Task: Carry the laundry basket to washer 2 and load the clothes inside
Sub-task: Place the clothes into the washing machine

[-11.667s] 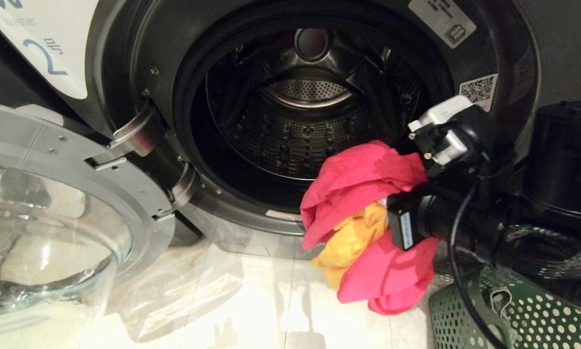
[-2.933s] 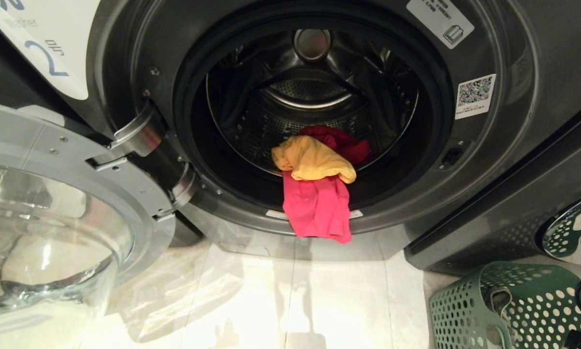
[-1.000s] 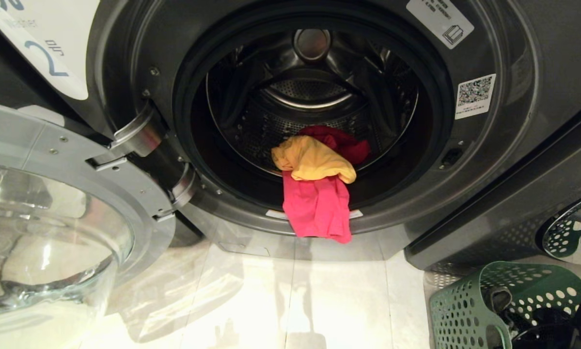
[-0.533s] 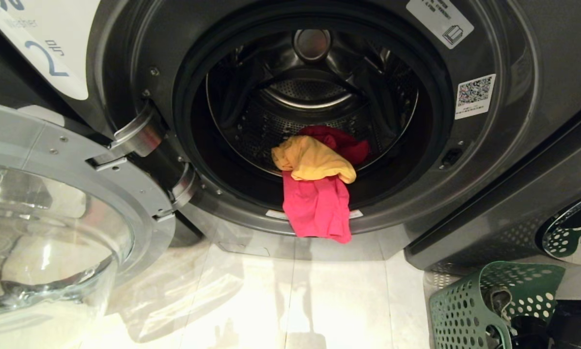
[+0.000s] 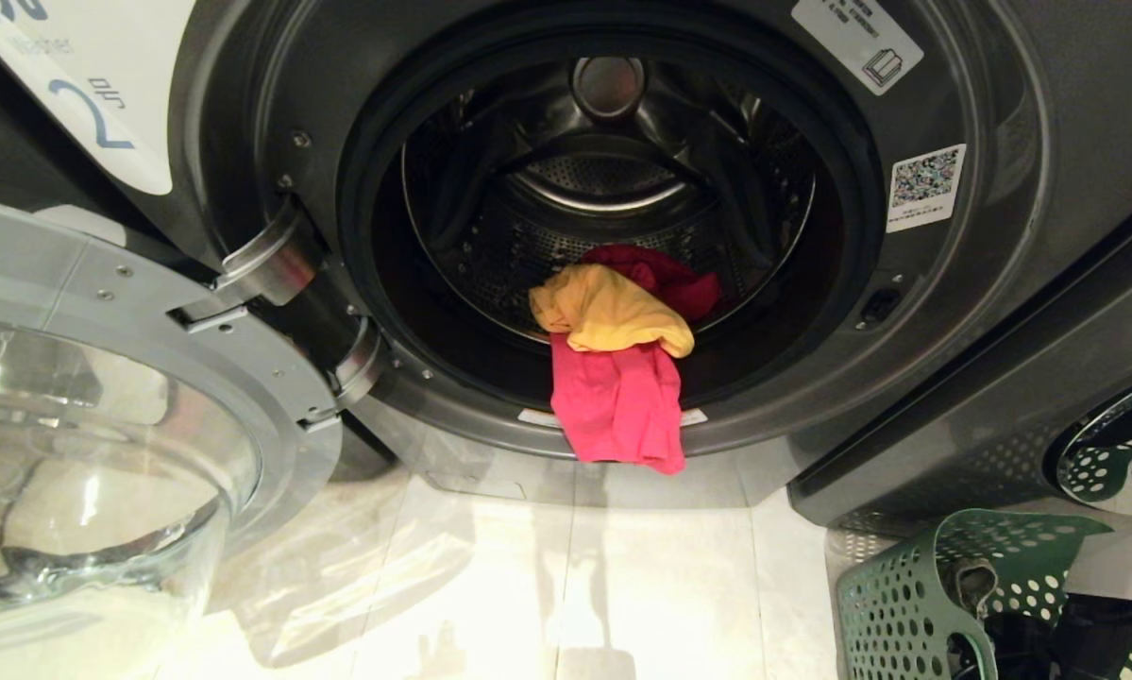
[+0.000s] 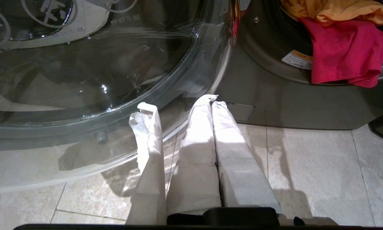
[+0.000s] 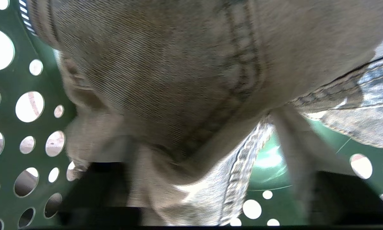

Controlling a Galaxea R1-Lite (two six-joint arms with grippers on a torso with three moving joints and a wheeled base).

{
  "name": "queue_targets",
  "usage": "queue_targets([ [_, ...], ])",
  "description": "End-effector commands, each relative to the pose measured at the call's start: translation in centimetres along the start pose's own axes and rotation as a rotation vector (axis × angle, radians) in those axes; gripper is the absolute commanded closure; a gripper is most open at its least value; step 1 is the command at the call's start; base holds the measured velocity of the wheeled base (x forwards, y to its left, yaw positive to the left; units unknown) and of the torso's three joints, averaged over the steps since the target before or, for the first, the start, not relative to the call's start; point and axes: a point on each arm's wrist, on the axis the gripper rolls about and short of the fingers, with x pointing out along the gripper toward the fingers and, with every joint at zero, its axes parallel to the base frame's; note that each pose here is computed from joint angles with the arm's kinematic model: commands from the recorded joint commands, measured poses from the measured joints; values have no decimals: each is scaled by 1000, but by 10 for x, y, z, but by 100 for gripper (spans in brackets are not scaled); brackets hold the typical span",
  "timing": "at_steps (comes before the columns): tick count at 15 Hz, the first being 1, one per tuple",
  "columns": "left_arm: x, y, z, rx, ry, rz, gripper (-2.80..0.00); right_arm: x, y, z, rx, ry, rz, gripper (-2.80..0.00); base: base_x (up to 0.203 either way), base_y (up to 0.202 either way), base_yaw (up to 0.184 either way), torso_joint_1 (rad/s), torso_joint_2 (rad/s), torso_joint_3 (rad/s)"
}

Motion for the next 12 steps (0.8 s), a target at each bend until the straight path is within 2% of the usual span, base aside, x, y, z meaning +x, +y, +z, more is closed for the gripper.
queue_targets([
  [1, 2, 0, -11, 0, 40, 3, 0, -7, -1, 5, 4, -1, 0, 0, 0, 0, 0, 0, 0, 0],
  [5, 2, 0, -11, 0, 41, 2, 0, -33, -2, 15, 32, 49, 23, 0, 0, 0, 0, 0, 0, 0],
  [10, 2, 0, -11, 0, 41, 2, 0, -90, -5, 30, 144, 109, 34, 0, 0, 0, 0, 0, 0, 0],
  [12, 2, 0, -11, 0, 41, 2, 0, -115, -1, 29, 160, 117, 35, 0, 0, 0, 0, 0, 0, 0],
])
